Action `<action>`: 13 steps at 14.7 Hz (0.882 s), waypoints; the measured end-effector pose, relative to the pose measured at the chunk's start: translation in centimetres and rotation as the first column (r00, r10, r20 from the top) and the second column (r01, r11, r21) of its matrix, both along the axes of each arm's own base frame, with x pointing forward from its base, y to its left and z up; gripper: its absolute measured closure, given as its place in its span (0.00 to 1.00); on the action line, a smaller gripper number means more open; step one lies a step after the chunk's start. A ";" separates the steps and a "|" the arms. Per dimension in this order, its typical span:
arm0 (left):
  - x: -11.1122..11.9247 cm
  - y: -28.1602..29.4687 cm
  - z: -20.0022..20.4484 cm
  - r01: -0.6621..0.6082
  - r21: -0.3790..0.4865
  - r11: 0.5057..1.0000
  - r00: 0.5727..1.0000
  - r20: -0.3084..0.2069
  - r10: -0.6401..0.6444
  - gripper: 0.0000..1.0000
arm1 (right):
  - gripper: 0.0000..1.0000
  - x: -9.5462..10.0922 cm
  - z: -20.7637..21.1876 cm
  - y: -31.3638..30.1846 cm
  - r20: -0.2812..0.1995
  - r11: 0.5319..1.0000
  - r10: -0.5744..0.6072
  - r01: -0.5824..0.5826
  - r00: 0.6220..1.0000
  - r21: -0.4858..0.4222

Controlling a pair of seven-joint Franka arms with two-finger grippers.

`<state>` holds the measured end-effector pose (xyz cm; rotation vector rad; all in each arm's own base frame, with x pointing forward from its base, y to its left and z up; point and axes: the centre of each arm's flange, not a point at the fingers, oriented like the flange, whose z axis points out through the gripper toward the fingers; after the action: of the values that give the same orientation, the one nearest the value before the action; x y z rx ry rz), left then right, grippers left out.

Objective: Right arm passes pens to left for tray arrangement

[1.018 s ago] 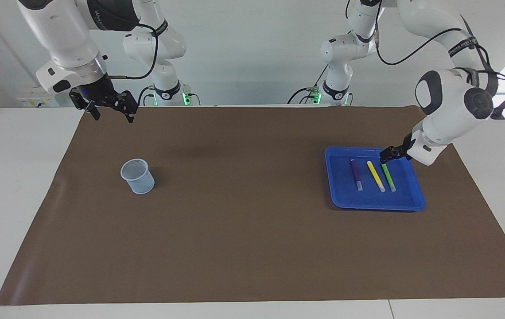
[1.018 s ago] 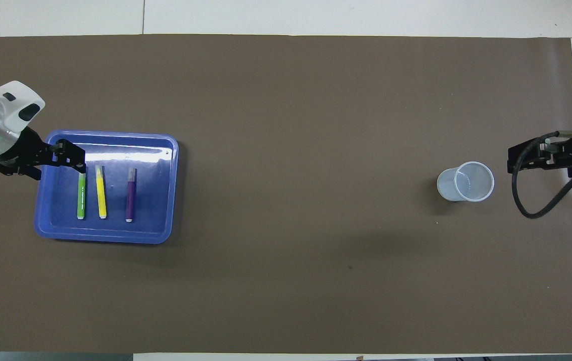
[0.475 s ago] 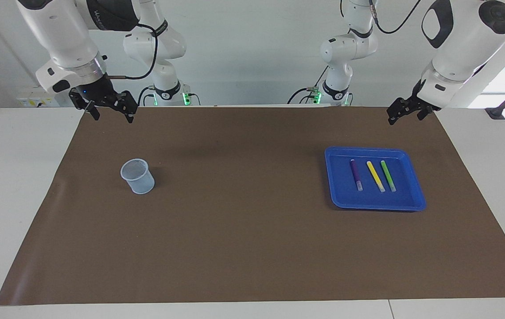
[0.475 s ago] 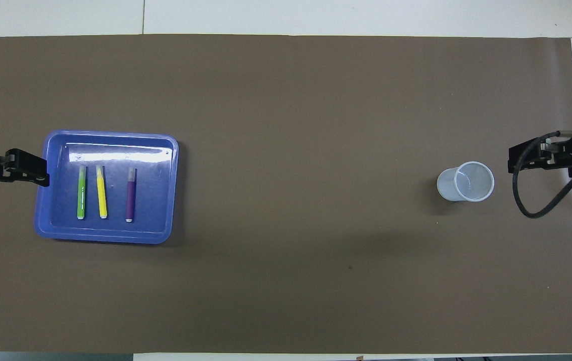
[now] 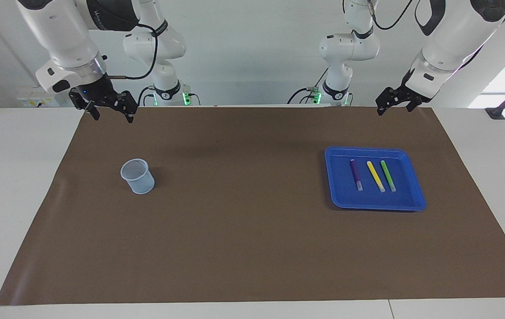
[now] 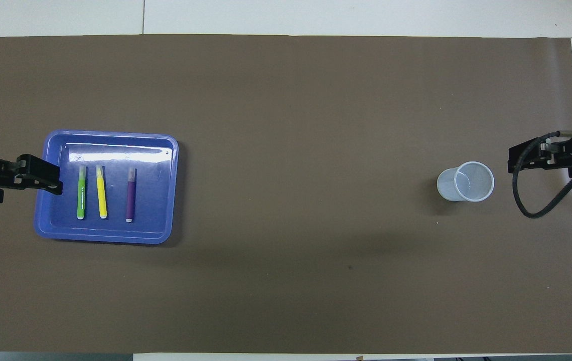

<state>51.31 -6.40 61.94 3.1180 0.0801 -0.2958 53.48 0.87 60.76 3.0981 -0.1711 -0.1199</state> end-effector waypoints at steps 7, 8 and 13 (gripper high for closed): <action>1.3 -0.2 -0.8 -0.002 -0.003 1.000 1.000 0.004 0.002 0.00 | 0.00 0.0 0.0 0.0 0.000 1.000 0.000 0.000 1.000 0.000; 1.5 -0.4 -0.9 0.001 -0.004 1.000 1.000 0.011 -0.001 0.00 | 0.00 0.0 0.0 0.0 0.000 1.000 0.000 0.000 1.000 0.000; 1.4 -1.3 -0.6 0.017 -0.006 1.000 1.000 0.021 -0.017 0.00 | 0.00 0.0 0.0 0.0 0.000 1.000 0.000 0.000 1.000 0.000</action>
<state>52.67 -7.67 61.39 3.1168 0.0523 -0.2624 53.48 0.87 60.76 3.0981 -0.1711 -0.1199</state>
